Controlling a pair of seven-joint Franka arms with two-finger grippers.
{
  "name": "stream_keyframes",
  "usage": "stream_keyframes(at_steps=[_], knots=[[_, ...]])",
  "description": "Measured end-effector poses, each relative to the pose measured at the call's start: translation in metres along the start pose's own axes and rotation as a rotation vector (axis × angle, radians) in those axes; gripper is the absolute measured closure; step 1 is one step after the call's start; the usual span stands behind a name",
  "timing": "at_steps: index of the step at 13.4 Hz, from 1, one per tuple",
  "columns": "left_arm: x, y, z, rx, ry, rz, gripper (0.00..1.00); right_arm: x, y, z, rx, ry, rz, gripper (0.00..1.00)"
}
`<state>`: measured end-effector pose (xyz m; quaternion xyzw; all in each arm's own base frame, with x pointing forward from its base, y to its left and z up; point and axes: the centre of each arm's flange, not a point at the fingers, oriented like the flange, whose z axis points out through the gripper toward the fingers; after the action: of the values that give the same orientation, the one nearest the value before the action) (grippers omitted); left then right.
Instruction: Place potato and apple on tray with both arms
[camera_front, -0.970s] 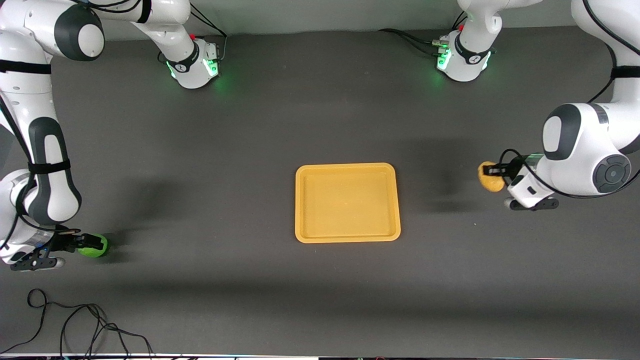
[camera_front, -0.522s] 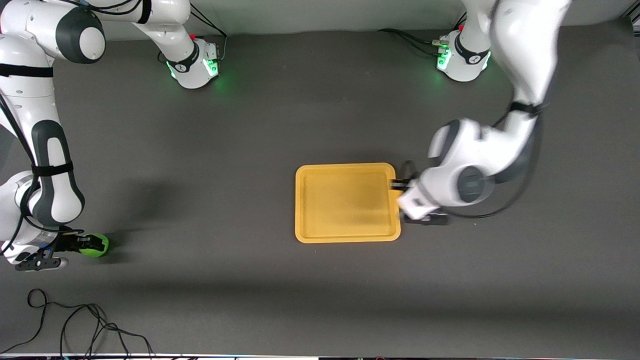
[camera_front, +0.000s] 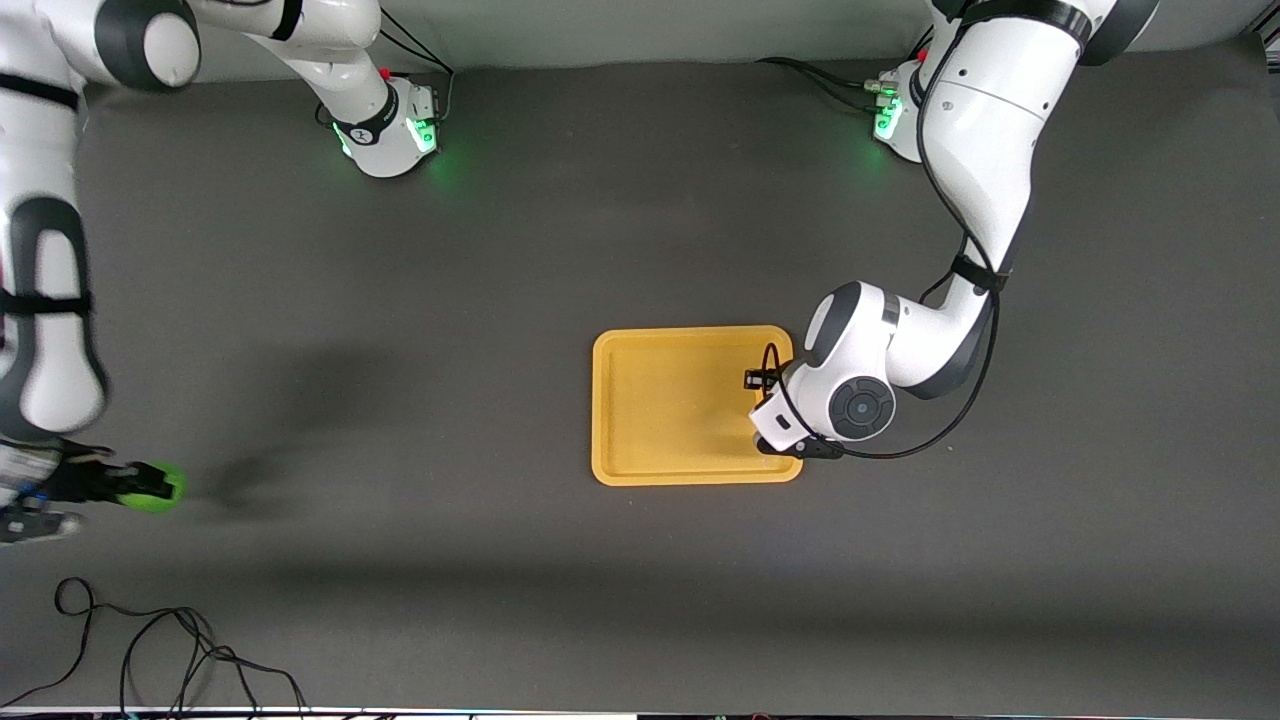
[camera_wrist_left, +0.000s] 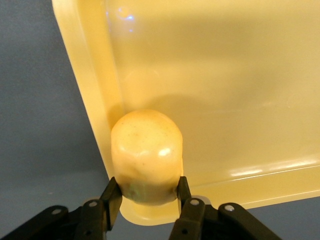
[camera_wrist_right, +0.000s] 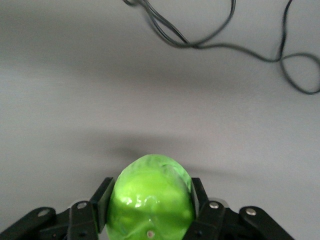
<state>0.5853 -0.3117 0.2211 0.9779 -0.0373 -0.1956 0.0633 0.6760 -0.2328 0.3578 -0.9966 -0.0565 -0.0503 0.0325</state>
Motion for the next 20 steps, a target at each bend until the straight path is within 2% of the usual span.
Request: stream_keyframes(at_steps=[5,7,8,9,10,13,14,16,18,20], knots=[[0.001,0.001,0.000,-0.002,0.001,-0.004,0.50,-0.043,-0.037,-0.182,-0.005,-0.013,-0.052,0.33],[0.001,0.005,0.008,0.003,-0.007,0.002,0.50,-0.063,-0.053,-0.227,0.001,-0.014,-0.060,0.33],[0.002,0.009,0.012,0.001,0.006,0.004,0.46,-0.069,-0.063,-0.239,0.000,-0.021,-0.063,0.33],[0.004,0.011,0.013,-0.004,0.023,0.004,0.46,-0.070,-0.076,-0.244,-0.007,-0.029,-0.059,0.33],[0.006,0.012,0.012,-0.008,0.039,-0.001,0.38,-0.068,-0.093,-0.245,-0.009,-0.034,-0.053,0.33],[0.009,0.011,-0.003,-0.018,0.069,-0.023,0.05,-0.064,-0.130,-0.230,0.000,-0.067,-0.028,0.33],[0.007,0.007,-0.021,-0.022,0.077,-0.032,0.00,-0.063,-0.137,-0.224,0.004,-0.078,-0.014,0.33],[-0.006,-0.016,-0.077,-0.028,0.073,-0.057,0.00,-0.060,-0.153,-0.213,0.008,-0.094,0.008,0.33],[-0.033,-0.058,-0.150,-0.029,0.071,-0.083,0.00,-0.052,-0.180,-0.201,0.005,-0.086,0.028,0.33],[-0.067,-0.093,-0.210,0.050,0.127,-0.073,0.00,-0.041,-0.229,-0.185,0.002,-0.081,0.058,0.33]])
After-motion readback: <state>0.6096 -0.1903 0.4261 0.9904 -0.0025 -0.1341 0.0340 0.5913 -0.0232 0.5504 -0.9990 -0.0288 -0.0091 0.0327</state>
